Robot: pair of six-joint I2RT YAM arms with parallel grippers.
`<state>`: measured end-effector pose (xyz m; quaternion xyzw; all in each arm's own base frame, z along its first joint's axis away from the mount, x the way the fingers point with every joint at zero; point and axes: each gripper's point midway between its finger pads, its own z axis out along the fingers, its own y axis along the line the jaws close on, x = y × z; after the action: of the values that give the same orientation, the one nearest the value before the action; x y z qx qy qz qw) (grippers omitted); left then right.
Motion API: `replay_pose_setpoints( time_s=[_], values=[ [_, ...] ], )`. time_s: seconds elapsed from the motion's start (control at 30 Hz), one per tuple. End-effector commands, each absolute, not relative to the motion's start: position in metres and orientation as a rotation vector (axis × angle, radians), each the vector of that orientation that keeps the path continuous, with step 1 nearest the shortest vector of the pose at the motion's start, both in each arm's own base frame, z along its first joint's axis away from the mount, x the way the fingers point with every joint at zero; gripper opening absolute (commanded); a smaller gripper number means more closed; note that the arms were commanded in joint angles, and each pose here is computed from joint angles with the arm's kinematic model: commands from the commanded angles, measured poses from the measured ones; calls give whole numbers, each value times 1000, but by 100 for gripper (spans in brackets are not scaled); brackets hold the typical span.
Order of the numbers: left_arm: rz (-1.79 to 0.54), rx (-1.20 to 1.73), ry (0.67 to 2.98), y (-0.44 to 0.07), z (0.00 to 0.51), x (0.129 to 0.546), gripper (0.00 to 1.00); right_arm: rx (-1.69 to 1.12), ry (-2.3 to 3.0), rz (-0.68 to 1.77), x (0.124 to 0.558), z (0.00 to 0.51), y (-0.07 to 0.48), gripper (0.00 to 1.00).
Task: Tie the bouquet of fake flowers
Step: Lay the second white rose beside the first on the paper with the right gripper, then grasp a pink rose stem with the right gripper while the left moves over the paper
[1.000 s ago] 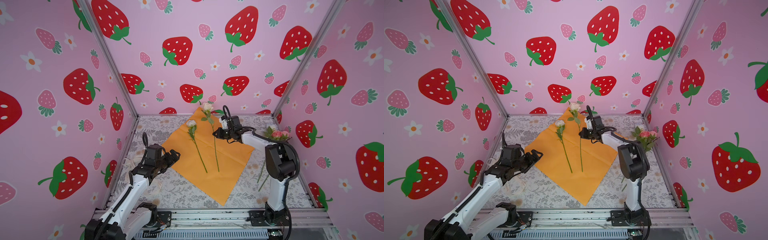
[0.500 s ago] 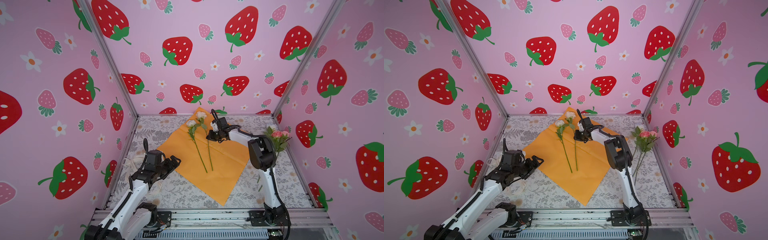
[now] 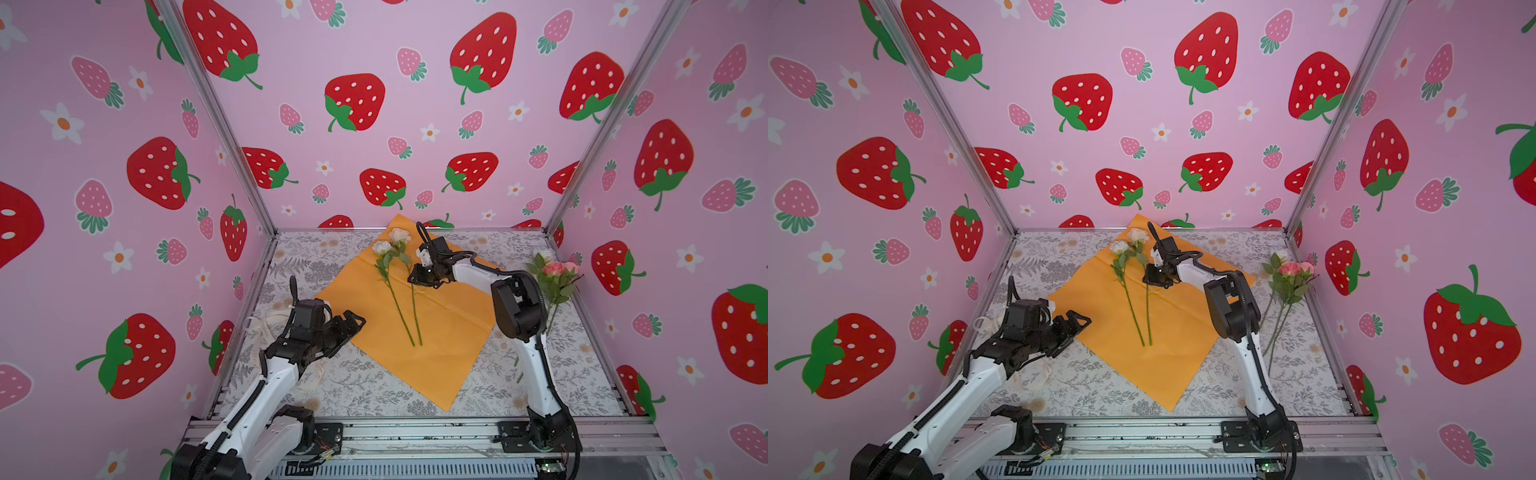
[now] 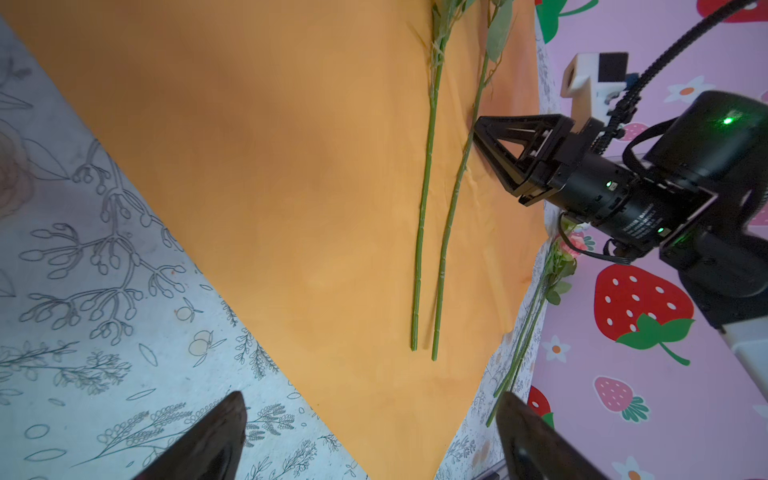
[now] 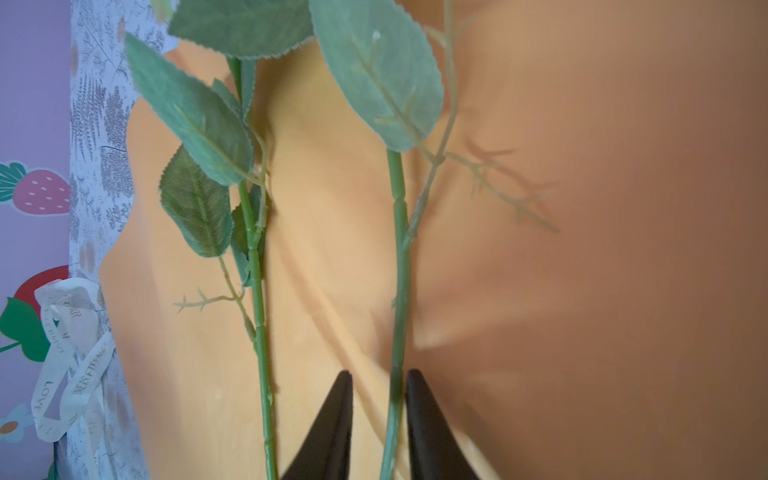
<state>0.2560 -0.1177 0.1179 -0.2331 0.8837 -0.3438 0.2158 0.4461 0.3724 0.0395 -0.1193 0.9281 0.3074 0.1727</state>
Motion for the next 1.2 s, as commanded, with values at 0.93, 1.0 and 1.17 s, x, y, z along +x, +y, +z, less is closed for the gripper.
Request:
replay_pose_setpoints(
  time_s=[0.93, 1.0, 1.17],
  values=[
    [-1100, 248, 2589, -350, 144, 259, 99, 577, 2398, 247, 349, 77, -62, 36],
    [-1107, 292, 2597, -361, 143, 256, 99, 585, 2409, 237, 352, 77, -70, 36],
    [-1112, 350, 2605, -377, 137, 256, 99, 590, 2454, 239, 359, 71, -77, 36]
  ],
)
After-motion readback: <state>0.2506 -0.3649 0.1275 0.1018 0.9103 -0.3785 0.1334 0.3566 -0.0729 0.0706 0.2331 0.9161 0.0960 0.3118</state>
